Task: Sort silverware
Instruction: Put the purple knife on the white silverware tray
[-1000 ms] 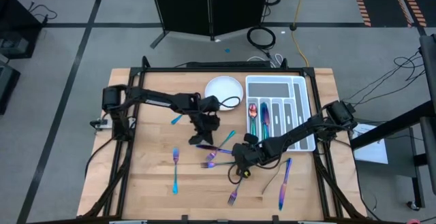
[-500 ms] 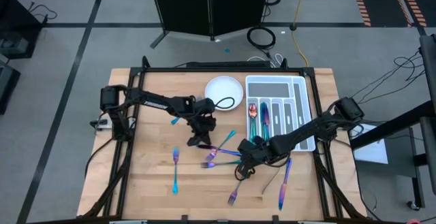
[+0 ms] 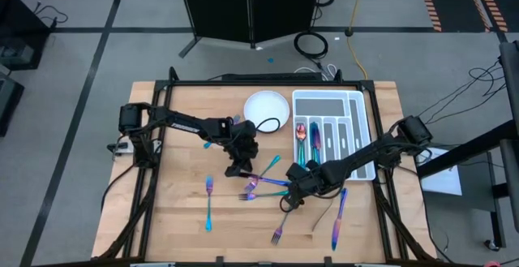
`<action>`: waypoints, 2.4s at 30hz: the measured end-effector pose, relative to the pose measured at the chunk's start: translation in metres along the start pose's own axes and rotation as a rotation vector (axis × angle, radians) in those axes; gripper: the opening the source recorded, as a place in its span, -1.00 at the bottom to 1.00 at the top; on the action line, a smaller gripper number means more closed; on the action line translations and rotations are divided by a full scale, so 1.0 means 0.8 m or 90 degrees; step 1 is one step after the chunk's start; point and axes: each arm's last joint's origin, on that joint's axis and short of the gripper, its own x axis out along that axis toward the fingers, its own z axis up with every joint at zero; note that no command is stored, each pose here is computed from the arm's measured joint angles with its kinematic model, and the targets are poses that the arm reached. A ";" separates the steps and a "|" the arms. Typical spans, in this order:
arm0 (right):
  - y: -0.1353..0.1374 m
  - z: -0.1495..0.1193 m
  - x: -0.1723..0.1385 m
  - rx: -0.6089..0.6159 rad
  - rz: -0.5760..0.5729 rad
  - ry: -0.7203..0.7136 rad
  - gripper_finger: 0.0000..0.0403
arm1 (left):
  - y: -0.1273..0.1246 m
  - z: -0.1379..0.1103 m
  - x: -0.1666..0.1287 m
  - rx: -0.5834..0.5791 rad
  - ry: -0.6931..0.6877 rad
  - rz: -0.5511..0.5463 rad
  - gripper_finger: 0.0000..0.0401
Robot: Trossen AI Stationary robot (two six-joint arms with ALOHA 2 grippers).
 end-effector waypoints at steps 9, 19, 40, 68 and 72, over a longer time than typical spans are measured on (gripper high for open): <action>-0.002 0.004 0.017 0.000 -0.006 0.002 -1.00 | 0.000 0.001 0.000 0.000 -0.001 0.003 -0.78; -0.006 0.006 0.025 0.003 -0.011 0.031 -1.00 | 0.001 0.001 0.000 0.003 0.001 0.020 -0.78; 0.001 -0.007 0.045 0.012 -0.006 0.052 -1.00 | -0.019 0.013 0.016 0.190 -0.002 0.086 -0.29; 0.000 -0.005 0.046 0.010 -0.012 0.043 -1.00 | -0.049 -0.017 0.002 0.087 0.247 0.174 -0.03; -0.001 -0.005 0.046 0.008 -0.014 0.039 -1.00 | -0.053 -0.018 -0.006 0.091 0.263 0.170 -0.03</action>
